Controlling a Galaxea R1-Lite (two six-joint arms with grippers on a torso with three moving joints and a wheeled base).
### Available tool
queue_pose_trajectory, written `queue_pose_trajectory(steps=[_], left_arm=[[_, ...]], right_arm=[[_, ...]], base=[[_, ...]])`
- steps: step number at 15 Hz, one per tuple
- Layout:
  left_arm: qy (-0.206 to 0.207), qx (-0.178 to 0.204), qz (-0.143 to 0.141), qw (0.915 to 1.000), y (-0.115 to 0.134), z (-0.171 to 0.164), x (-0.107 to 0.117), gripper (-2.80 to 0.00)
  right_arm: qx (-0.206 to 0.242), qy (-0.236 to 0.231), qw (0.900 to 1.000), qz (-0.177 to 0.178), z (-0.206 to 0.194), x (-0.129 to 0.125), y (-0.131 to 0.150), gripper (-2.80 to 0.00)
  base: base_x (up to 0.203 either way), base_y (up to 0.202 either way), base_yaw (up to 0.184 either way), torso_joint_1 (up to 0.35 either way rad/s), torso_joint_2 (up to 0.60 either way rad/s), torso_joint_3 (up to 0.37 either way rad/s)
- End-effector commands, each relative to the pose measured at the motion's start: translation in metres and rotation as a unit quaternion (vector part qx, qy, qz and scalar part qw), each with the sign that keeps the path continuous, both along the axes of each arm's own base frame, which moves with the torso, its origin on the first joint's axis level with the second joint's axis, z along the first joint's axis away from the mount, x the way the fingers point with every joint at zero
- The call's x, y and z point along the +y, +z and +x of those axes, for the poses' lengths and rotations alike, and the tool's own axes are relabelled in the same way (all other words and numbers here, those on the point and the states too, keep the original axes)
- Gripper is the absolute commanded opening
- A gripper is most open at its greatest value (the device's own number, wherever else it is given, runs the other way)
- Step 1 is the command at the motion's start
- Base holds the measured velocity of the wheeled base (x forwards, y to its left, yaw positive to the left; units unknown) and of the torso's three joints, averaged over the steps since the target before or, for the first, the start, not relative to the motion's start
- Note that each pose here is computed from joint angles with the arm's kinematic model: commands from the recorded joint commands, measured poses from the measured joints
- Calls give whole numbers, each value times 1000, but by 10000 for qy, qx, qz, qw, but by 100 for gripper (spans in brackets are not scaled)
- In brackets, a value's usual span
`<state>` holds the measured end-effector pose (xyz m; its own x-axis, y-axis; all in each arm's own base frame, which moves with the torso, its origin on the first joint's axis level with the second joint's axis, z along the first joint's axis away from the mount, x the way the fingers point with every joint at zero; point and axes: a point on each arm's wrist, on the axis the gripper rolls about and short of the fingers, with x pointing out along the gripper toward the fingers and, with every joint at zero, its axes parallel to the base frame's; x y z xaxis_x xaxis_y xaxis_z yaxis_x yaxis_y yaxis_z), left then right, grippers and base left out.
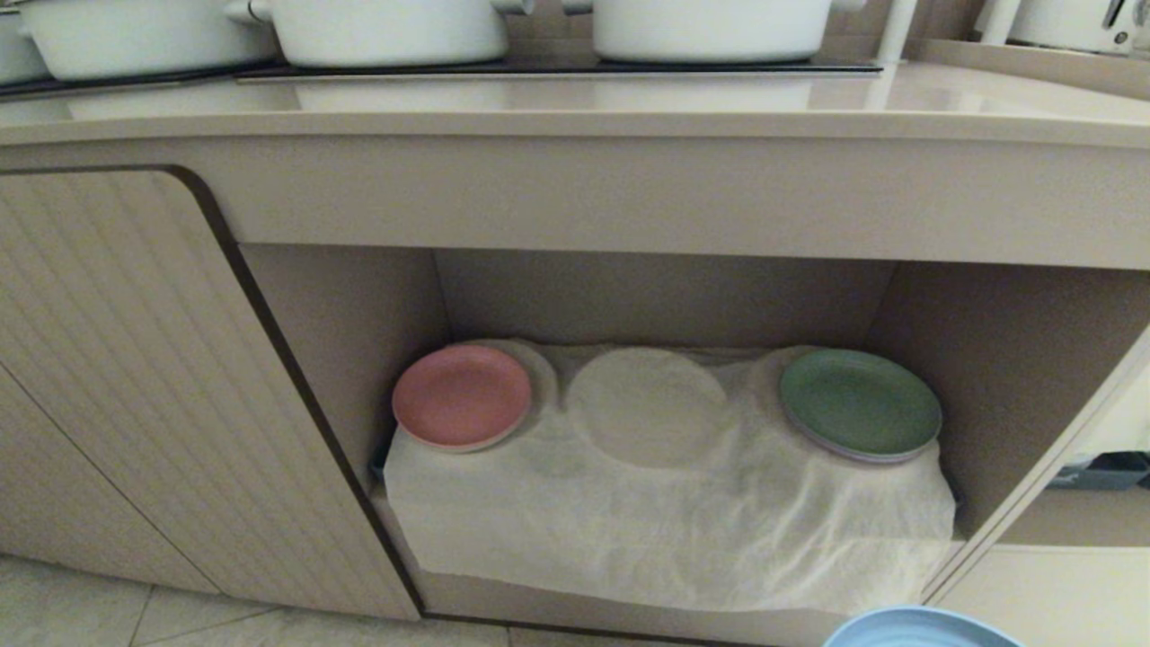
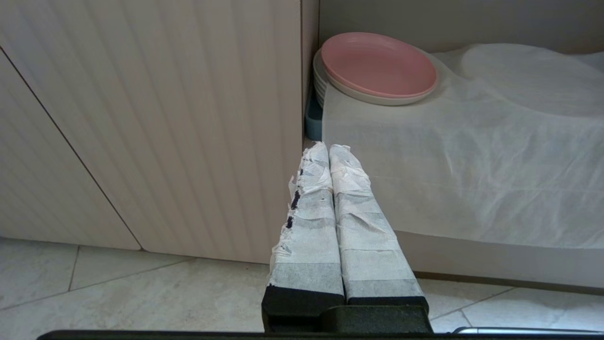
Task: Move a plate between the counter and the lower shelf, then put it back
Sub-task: Put the plate in the cupboard
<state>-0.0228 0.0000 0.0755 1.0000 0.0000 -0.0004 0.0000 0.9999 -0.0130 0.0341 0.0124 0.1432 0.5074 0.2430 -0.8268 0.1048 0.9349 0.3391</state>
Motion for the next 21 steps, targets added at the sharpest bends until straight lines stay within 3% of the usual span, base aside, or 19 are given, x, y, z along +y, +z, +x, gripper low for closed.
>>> queue_pose_trajectory(steps=[1, 14, 21], left_arm=[[0, -2, -4, 10000, 0, 0, 0, -280], [0, -2, -4, 10000, 0, 0, 0, -280], [0, -2, -4, 10000, 0, 0, 0, -280]], right_arm=[[-7, -6, 10000, 15, -2, -1, -1, -280], [121, 58, 9999, 11, -4, -1, -8, -280], [78, 124, 9998, 106, 27, 9, -5, -280]], base=[[0, 0, 0, 0, 0, 0], [0, 0, 0, 0, 0, 0], [0, 0, 0, 0, 0, 0]])
